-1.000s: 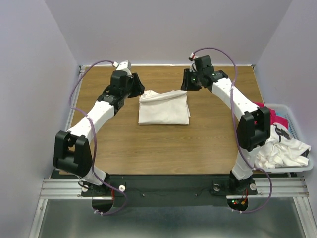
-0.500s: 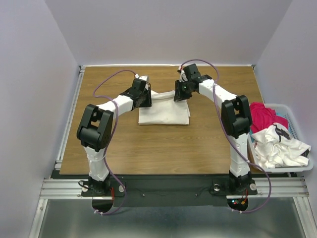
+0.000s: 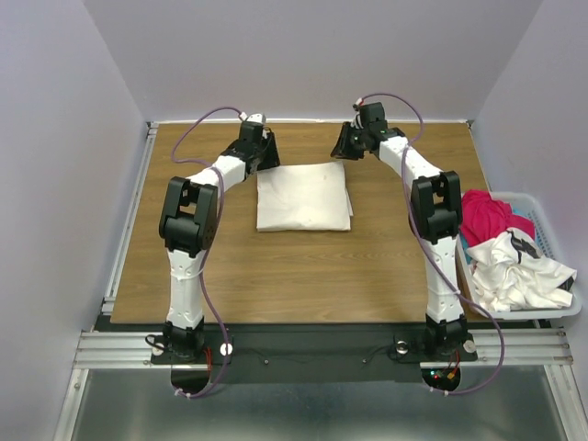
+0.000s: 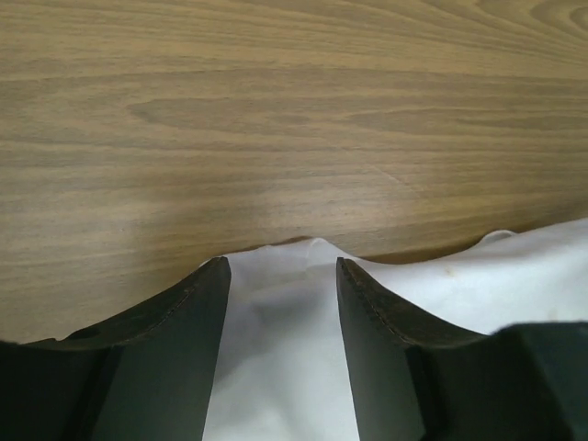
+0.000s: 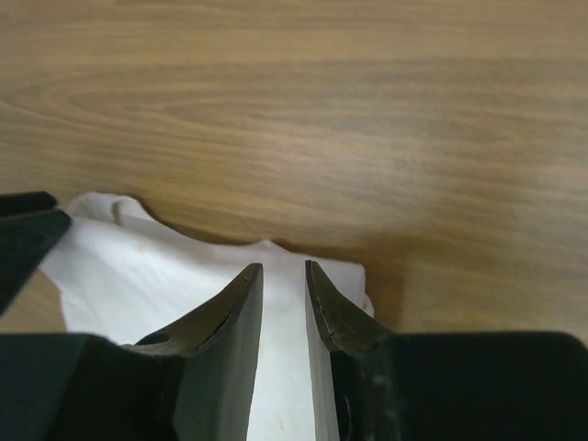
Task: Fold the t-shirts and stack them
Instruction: Fold the tshirt
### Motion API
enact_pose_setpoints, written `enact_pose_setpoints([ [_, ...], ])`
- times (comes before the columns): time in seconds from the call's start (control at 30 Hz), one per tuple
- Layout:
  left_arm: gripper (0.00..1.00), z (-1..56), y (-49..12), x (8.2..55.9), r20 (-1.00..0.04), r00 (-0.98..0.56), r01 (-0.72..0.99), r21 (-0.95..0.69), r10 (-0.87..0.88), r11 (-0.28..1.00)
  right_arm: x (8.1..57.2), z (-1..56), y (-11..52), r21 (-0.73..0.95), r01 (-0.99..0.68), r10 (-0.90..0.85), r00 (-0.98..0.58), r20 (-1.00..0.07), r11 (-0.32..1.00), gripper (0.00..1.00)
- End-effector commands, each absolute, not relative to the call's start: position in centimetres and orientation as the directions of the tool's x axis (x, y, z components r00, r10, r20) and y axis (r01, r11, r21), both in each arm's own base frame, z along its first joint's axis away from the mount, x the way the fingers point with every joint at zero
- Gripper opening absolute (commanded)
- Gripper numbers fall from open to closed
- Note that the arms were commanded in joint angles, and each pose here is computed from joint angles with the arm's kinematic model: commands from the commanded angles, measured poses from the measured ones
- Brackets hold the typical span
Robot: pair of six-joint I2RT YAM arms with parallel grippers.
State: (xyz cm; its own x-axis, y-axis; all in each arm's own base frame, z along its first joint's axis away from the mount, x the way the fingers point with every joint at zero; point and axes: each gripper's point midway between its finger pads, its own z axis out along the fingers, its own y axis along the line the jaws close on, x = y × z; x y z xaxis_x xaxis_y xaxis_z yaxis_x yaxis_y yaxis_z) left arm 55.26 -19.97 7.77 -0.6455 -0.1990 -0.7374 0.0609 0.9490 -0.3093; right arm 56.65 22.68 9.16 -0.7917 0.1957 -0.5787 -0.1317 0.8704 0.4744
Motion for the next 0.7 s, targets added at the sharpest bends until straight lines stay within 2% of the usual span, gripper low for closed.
enact_pose_setpoints([
  [0.0,0.62,15.3,-21.8,55.2,-0.813,-0.523,0.185,-0.403,-0.257,0.896,57.5,17.2,26.6,0.606,-0.333,0.253,-0.688,-0.68,0.723,0.31],
  [0.03,0.62,14.2,-21.6,54.2,-0.802,-0.537,0.182,-0.414,-0.263,0.892,56.7,16.7,27.0,0.629,-0.351,0.243,-0.708,-0.663,0.694,0.31],
  [0.07,0.62,16.0,-21.9,54.2,-0.821,-0.497,0.225,-0.434,-0.281,0.872,56.5,16.8,27.3,0.645,-0.357,0.249,-0.713,-0.656,0.676,0.31],
  [0.17,0.53,13.4,-21.6,54.1,-0.8,-0.535,0.221,-0.444,-0.273,0.868,56.5,15.5,28.0,0.667,-0.384,0.249,-0.717,-0.651,0.638,0.31],
  [0.23,0.51,12.4,-21.4,54.9,-0.784,-0.554,0.211,-0.457,-0.279,0.864,56.6,14.4,27.9,0.681,-0.377,0.254,-0.728,-0.637,0.628,0.32],
  [0.4,0.5,7.6,-20.5,56.6,-0.742,-0.605,0.177,-0.478,-0.288,0.86,57.2,10.2,26.7,0.725,-0.334,0.295,-0.75,-0.591,0.602,0.31],
  [0.67,0.51,5.6,-18.8,58.6,-0.708,-0.623,0.138,-0.519,-0.334,0.843,58.6,5.9,22.4,0.728,-0.246,0.345,-0.754,-0.559,0.64,0.32],
])
